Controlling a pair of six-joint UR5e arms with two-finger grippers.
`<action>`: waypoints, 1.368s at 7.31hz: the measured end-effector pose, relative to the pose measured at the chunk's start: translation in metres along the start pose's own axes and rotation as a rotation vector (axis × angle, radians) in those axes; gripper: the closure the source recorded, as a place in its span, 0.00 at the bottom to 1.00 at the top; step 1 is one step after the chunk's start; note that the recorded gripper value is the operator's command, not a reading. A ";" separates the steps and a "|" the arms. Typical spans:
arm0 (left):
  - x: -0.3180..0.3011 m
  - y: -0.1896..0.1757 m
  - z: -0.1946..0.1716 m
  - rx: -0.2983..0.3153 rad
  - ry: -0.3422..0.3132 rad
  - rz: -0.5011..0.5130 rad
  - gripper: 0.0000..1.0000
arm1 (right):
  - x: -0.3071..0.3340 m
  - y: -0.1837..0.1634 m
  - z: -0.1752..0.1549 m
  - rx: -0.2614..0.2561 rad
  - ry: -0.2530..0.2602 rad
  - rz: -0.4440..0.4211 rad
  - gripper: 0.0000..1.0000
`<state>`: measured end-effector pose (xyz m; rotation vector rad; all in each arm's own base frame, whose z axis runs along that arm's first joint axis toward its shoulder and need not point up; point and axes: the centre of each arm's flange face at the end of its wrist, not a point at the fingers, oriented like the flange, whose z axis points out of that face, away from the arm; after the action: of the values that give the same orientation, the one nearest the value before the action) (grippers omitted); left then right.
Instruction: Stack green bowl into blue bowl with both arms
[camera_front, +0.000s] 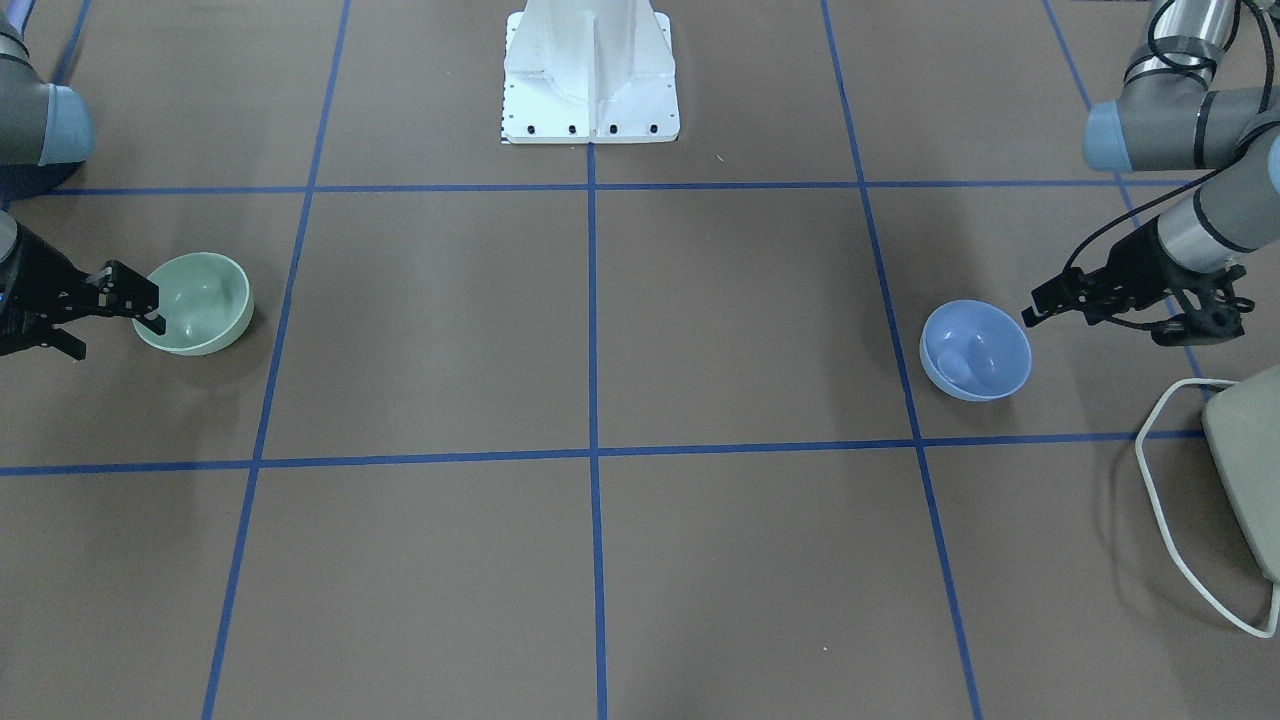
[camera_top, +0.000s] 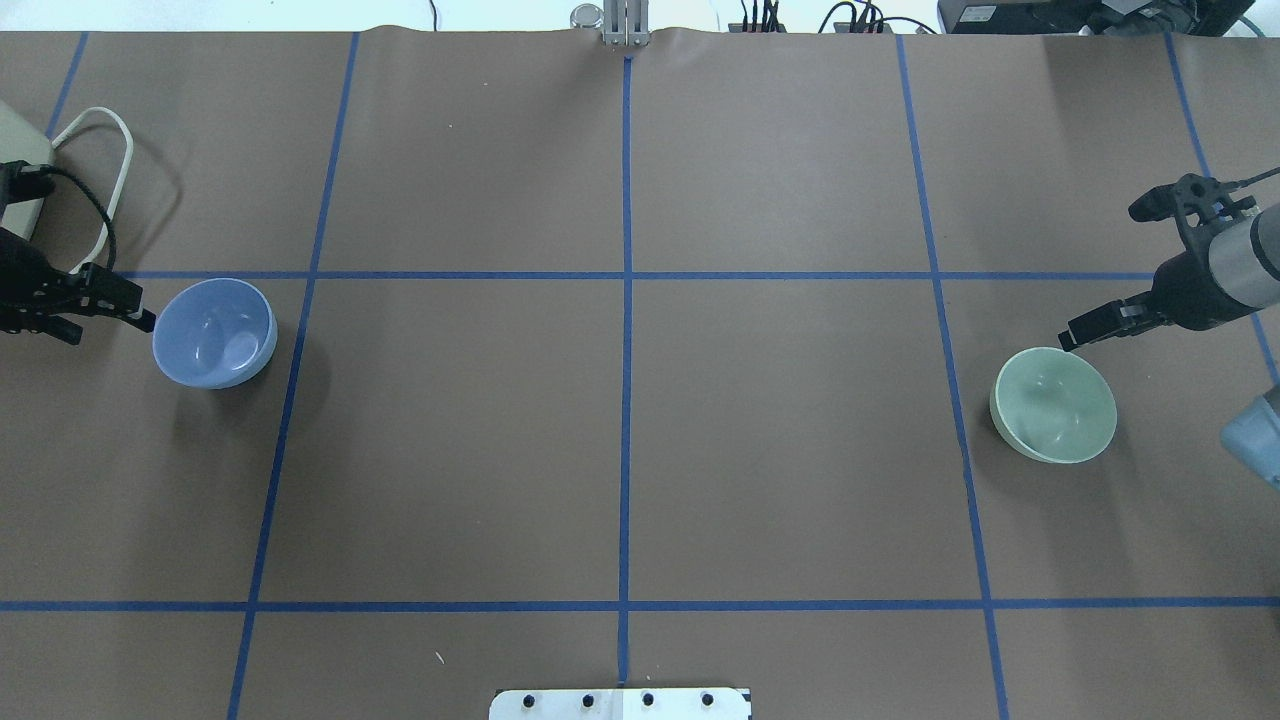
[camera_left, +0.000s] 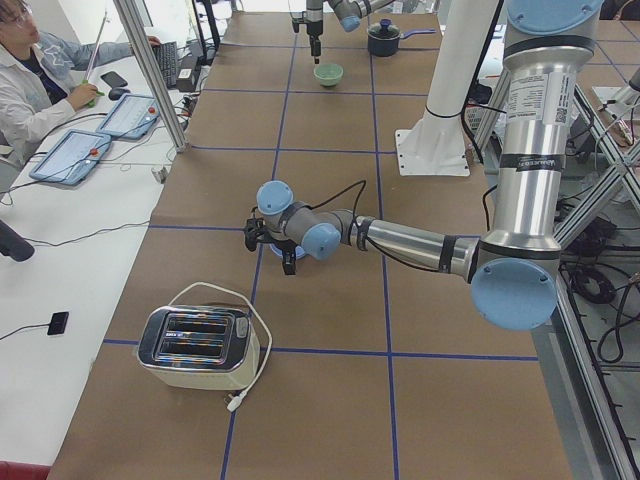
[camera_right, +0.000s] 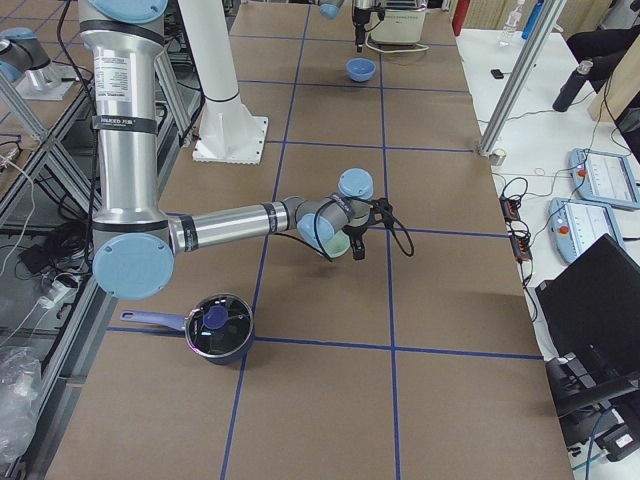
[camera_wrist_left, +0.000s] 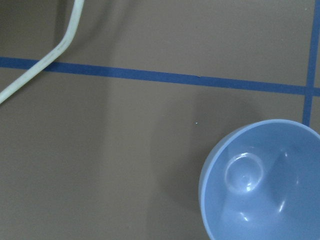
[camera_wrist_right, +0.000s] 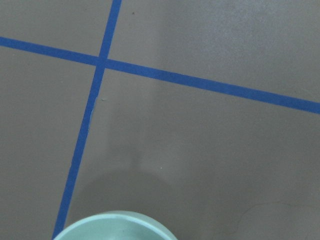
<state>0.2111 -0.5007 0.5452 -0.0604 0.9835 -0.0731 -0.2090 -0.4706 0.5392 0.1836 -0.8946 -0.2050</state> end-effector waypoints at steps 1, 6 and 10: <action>0.007 -0.001 0.009 0.001 0.005 -0.007 0.02 | 0.002 0.002 0.002 0.008 -0.001 -0.006 0.00; 0.010 -0.003 0.022 0.014 -0.015 -0.010 0.03 | -0.001 0.006 0.012 0.003 0.004 -0.013 0.00; 0.005 -0.001 0.036 0.001 -0.020 -0.006 0.20 | -0.004 0.008 0.019 -0.009 0.002 -0.020 0.00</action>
<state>0.2439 -0.5014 0.5605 -0.0634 0.9638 -0.0784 -0.2258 -0.4634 0.5500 0.1842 -0.8902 -0.2275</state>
